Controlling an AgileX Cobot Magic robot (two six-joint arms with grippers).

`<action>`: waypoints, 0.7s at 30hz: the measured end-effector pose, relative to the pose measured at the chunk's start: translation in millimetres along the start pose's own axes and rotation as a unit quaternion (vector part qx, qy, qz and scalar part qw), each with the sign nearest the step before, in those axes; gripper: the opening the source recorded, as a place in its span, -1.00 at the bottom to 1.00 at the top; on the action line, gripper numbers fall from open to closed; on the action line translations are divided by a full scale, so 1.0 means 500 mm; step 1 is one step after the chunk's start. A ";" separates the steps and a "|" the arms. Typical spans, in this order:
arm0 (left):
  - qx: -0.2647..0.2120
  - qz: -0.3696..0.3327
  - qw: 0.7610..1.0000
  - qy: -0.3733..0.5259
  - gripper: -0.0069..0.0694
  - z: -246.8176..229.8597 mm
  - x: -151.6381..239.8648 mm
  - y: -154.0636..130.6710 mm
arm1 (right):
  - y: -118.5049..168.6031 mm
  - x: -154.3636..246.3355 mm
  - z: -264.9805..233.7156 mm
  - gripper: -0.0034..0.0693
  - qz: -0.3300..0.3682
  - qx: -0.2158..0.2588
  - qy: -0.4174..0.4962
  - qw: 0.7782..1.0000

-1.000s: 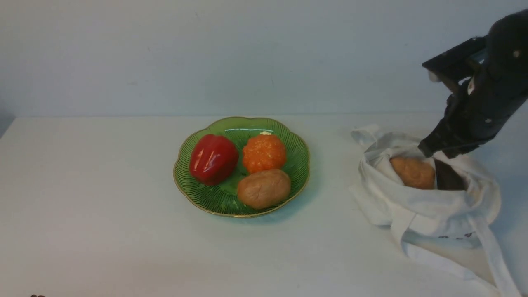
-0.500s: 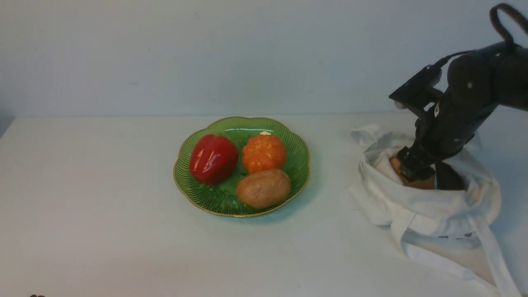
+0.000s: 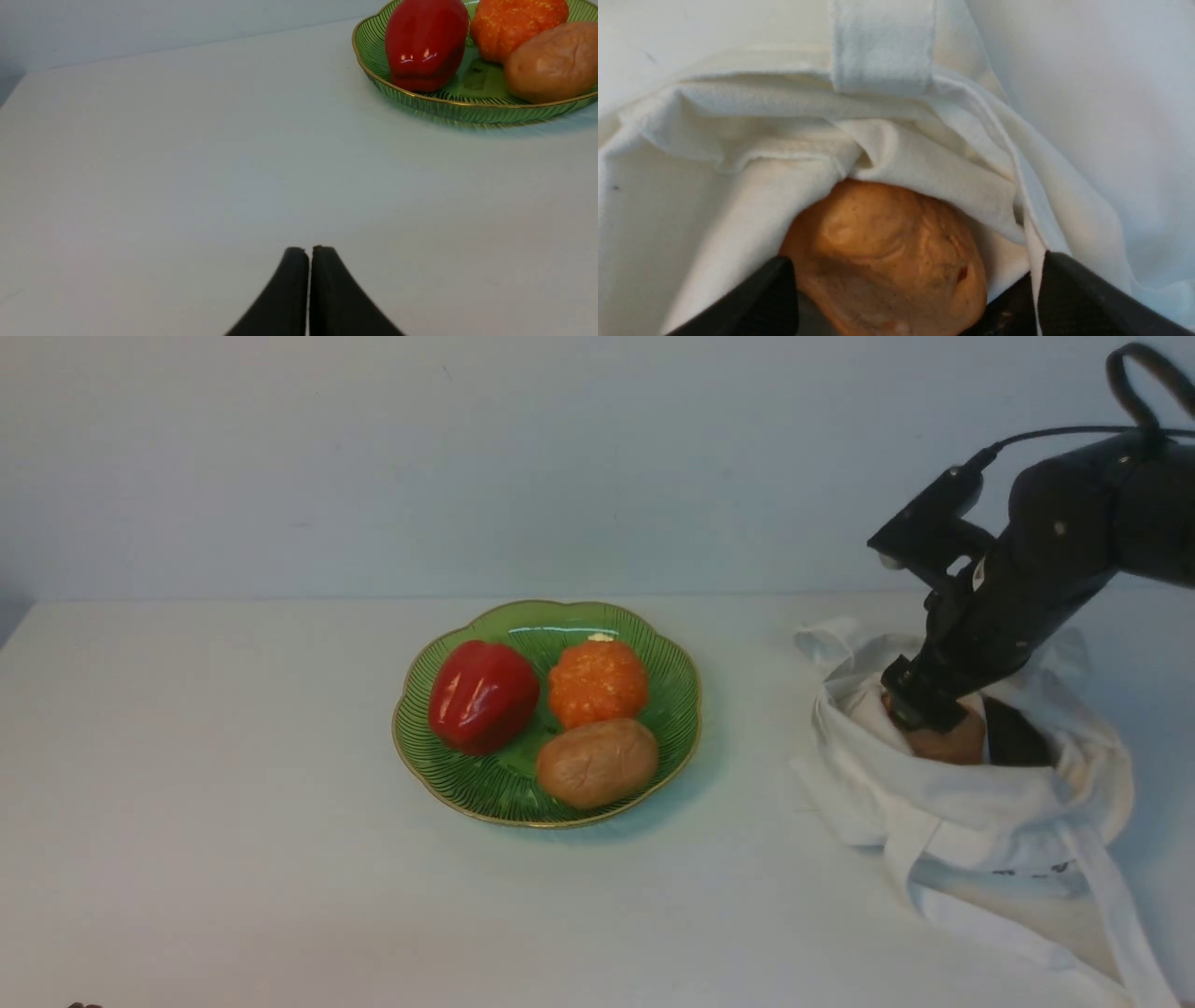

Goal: Take vegetables from cloth bag on white table place on plate.
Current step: 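Reach into the bag and grasp the item inside with the right gripper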

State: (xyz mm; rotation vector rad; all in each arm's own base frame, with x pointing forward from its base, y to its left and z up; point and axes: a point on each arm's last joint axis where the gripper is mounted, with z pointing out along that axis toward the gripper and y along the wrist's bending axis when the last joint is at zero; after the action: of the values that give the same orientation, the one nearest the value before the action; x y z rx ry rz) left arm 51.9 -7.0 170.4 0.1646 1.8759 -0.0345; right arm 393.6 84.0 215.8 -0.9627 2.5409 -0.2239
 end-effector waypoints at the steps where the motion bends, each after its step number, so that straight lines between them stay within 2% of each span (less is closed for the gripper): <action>1: 0.000 0.000 1.000 0.000 -0.84 0.000 0.000 0.000 | 0.000 0.000 0.001 0.85 0.000 0.000 0.001 1.000; 10: 0.000 0.000 1.000 0.000 -0.84 0.000 0.000 0.000 | 0.014 0.011 0.062 0.83 -0.003 -0.020 0.035 0.999; 21: 0.000 0.000 1.000 0.000 -0.84 0.000 0.000 0.000 | 0.009 -0.003 0.089 0.76 -0.016 0.002 0.005 1.000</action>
State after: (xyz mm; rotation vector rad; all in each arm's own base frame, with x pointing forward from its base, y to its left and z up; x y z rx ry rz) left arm 51.9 -7.0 170.4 0.1646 1.8759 -0.0345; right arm 411.0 88.0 175.0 -1.0029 2.5345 -0.2437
